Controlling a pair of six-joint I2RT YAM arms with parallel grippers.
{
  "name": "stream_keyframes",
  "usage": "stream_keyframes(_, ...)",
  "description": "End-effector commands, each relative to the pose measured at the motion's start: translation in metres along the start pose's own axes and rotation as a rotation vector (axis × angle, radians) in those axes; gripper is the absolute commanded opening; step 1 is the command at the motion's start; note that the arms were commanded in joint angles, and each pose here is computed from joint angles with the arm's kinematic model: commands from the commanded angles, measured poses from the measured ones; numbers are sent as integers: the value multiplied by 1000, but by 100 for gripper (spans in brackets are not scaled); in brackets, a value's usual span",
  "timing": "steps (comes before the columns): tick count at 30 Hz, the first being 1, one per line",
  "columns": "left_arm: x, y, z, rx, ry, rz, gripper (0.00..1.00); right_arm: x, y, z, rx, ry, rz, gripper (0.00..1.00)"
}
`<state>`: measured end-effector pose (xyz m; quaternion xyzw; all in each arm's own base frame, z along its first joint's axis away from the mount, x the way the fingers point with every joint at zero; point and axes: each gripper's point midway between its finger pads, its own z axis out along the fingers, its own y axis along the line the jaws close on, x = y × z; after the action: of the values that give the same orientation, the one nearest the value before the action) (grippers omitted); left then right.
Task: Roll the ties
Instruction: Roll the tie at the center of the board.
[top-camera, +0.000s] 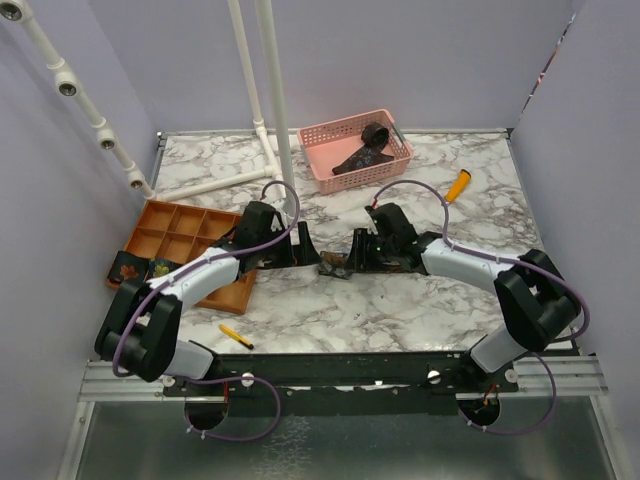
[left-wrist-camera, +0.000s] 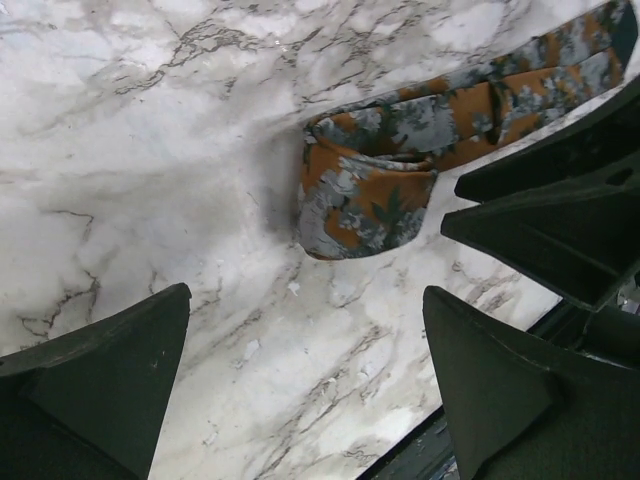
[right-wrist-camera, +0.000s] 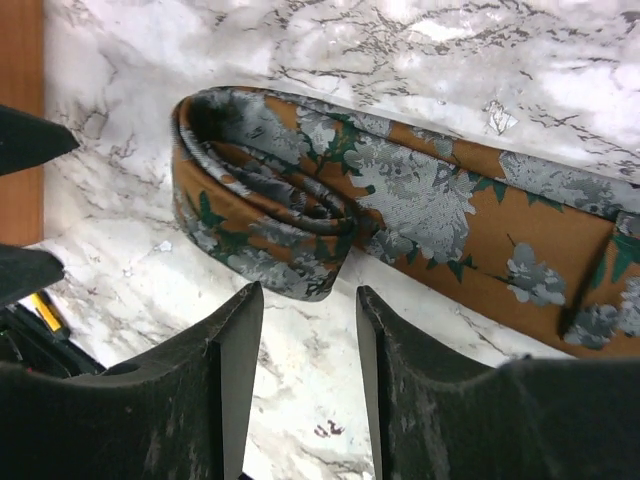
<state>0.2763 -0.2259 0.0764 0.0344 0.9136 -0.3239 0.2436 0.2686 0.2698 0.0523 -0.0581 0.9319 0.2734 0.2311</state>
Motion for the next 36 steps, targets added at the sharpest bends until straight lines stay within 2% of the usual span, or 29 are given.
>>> stream_keyframes(1, 2, -18, -17, 30, -89, 18, 99, -19, 1, -19, 47, -36, -26, 47)
stream_keyframes(5, 7, -10, -16, -18, -114, 15, 99, -27, 8, -20, 45, -31, -21, 46)
stream_keyframes(12, -6, -7, -5, -43, -118, 36, 99, -5, -4, -1, 54, 36, 26, 40)
stream_keyframes(23, 2, -5, 21, -23, -19, 40, 99, 12, -31, 15, 148, 85, 19, 37)
stream_keyframes(36, 6, -27, 45, 120, 96, 45, 99, 27, -56, 18, 169, 103, 46, 36)
